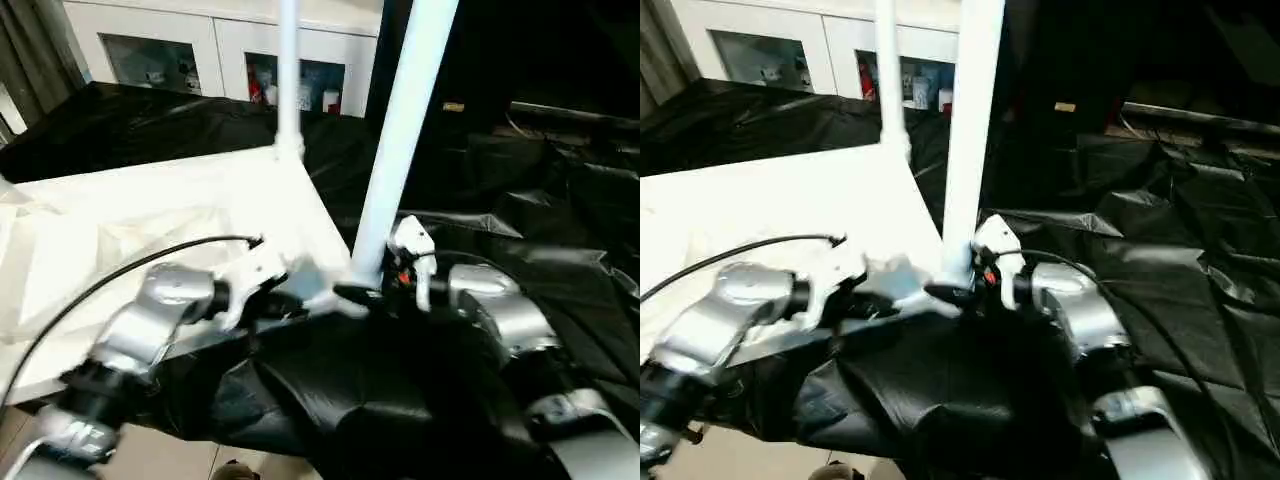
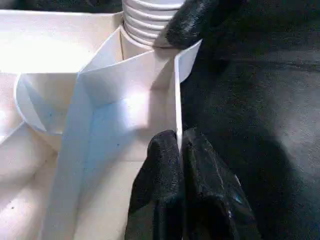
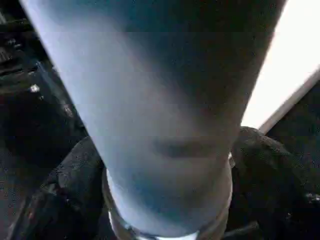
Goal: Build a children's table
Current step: Rotate leg to tighten
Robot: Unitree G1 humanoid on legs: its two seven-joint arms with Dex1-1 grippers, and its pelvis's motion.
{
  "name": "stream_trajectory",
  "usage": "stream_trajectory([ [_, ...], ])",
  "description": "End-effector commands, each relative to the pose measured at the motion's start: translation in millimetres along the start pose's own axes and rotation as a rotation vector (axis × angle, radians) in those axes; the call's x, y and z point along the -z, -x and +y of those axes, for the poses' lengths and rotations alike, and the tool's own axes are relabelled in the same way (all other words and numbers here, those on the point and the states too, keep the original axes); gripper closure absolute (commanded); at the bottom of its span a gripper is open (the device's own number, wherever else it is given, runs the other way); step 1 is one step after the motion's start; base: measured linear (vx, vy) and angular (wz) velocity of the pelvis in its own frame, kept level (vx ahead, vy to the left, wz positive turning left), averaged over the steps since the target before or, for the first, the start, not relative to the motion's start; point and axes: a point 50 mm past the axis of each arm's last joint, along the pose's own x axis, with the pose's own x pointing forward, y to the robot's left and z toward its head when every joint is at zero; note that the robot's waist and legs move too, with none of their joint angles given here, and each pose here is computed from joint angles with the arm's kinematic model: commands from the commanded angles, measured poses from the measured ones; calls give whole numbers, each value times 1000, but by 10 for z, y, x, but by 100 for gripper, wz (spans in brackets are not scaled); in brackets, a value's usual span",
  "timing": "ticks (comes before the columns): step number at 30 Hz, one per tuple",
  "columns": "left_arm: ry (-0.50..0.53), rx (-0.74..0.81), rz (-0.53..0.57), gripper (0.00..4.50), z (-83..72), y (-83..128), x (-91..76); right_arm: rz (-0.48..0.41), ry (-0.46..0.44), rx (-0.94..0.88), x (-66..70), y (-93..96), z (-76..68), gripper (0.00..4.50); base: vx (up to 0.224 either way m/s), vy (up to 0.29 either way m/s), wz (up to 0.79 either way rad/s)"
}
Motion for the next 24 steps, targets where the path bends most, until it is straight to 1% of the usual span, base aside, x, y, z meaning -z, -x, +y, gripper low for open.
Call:
stream_trajectory([
  [1,-60,91,-33,450,-78,-37,-115,12,32,-9,-17,26,1,71,0,0,0],
  [2,-59,92,-34,450,-76,-26,-114,15,33,-13,-10,27,5,96,0,0,0],
  [4,-58,88,-36,450,-68,-11,-118,15,32,-20,-7,21,11,96,0,0,0],
  [7,-49,85,-46,450,-65,-13,-123,13,21,-37,-6,3,31,132,0,0,0],
  [9,-37,78,-63,450,-67,-28,-134,14,5,-41,18,-14,49,132,0,0,0],
  [10,-37,78,-63,450,-67,-28,-134,14,5,-41,18,-14,49,141,0,0,0],
  [11,-35,72,-67,450,-66,-35,-139,13,0,-38,26,-18,51,161,0,0,0],
  [12,-30,26,-56,450,-32,-68,-130,9,-27,26,62,-48,24,164,0,0,0],
  [14,-32,-10,-36,450,-1,-90,-117,6,-38,80,81,-68,-4,165,0,0,0],
  [15,-1,-103,-18,450,86,-129,-96,3,-74,182,119,-105,-56,171,0,0,0],
  [16,15,-148,-10,450,127,-148,-87,4,-93,230,139,-123,-78,171,0,0,0],
  [17,50,-249,-19,450,223,-200,-105,4,-146,321,186,-175,-105,173,0,0,0],
  [19,80,-309,-27,450,275,-253,-137,6,-206,403,229,-227,-121,173,0,0,0],
  [20,104,-347,-35,450,304,-300,-166,5,-249,469,254,-271,-134,173,0,0,0],
  [21,136,-392,-49,450,332,-382,-219,8,-308,536,278,-362,-127,173,0,0,0],
  [22,136,-392,-50,450,332,-382,-219,8,-308,537,279,-363,-127,173,0,0,0],
  [24,150,-409,-60,450,339,-435,-253,11,-327,547,276,-438,-102,173,0,0,0],
])
